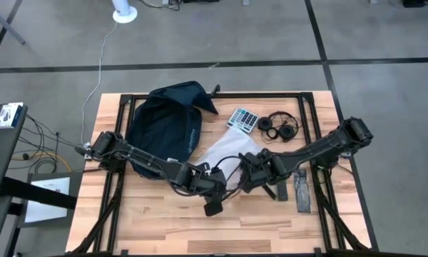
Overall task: Unpack backpack
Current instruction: Put the white game card into the white zip bag, then put the left black pen into the white zip bag
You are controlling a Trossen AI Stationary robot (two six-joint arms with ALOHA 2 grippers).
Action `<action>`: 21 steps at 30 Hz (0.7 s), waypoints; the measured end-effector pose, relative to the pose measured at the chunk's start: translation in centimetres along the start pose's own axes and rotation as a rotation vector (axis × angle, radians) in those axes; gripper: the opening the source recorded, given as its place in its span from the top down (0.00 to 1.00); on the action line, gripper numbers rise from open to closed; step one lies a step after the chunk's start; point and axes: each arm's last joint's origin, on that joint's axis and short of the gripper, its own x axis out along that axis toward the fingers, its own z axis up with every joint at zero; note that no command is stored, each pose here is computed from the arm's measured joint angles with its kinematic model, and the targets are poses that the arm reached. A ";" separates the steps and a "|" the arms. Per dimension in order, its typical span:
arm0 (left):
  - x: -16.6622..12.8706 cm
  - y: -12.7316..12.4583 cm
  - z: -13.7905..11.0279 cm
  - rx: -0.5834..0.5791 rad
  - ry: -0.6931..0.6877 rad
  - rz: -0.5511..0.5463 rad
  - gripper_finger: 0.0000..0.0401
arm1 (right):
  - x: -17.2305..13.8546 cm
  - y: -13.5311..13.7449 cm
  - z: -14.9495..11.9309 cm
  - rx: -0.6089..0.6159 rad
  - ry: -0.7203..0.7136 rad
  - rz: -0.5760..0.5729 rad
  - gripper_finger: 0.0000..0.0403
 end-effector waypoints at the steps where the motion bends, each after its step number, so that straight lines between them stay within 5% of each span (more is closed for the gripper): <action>1: 0.0 0.0 0.0 0.001 0.000 -0.001 1.00 | 0.1 -0.1 0.2 0.007 -0.007 -0.003 0.22; 9: -0.1 -0.2 -0.1 -0.003 0.001 -0.004 1.00 | 0.4 -0.5 0.8 0.039 -0.011 -0.013 0.02; 21: -0.1 -0.3 -0.2 -0.004 0.001 -0.007 1.00 | -2.8 0.0 -1.3 -0.017 0.041 0.079 0.10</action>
